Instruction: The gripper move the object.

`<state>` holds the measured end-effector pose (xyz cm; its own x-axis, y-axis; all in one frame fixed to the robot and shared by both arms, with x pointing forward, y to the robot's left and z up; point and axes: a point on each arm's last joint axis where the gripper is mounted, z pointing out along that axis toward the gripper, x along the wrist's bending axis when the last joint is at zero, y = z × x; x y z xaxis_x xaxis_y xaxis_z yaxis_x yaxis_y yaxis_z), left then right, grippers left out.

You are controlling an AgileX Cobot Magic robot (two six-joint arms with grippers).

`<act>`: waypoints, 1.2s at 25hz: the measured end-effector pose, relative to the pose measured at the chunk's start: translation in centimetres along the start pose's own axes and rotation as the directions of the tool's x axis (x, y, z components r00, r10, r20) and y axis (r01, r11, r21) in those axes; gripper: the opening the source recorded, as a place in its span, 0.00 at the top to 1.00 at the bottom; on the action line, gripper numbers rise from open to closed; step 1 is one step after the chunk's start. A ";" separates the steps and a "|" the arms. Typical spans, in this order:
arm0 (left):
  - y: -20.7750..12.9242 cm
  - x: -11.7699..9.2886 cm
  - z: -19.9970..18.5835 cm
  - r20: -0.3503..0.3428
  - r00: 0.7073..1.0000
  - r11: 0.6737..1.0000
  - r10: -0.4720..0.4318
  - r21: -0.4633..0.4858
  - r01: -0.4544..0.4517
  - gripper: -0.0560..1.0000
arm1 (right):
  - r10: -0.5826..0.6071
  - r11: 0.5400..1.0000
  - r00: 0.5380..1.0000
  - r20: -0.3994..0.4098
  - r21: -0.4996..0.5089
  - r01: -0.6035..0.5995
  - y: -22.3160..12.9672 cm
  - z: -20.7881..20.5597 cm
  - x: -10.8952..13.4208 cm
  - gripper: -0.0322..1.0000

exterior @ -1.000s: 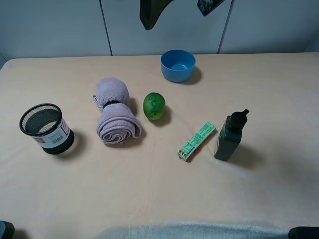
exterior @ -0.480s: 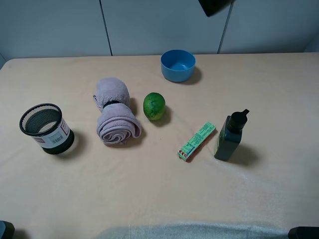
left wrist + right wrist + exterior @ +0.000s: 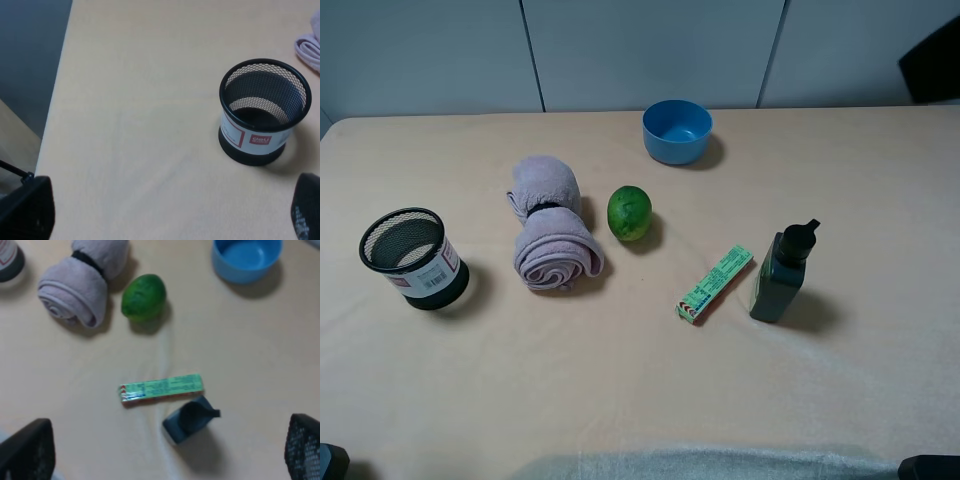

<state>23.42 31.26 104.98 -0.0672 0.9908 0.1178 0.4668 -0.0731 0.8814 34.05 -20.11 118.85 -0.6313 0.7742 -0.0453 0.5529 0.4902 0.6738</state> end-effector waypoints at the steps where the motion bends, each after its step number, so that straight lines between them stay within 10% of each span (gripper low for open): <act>1: 0.0 0.0 0.0 0.000 1.000 1.000 0.000 0.000 0.000 0.06 | 0.000 1.000 1.000 0.006 -0.015 0.000 -0.5 -0.5 -0.2 0.30; 15: 0.0 0.0 0.0 0.000 1.000 1.000 0.000 0.000 0.000 0.06 | 0.111 0.991 0.992 0.062 -0.082 -0.106 -10.0 -2.2 -1.8 0.30; 30: 0.0 0.0 0.0 0.000 1.000 1.000 0.000 0.000 0.000 0.06 | 0.473 0.855 0.815 0.336 -0.397 -0.333 -18.6 -2.1 -1.2 0.30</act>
<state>23.42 31.26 104.98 -0.0672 0.9908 0.1178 0.4668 -0.0731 0.8814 23.41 -30.97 107.92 -0.0701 0.9970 0.0342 0.4672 0.0026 0.8841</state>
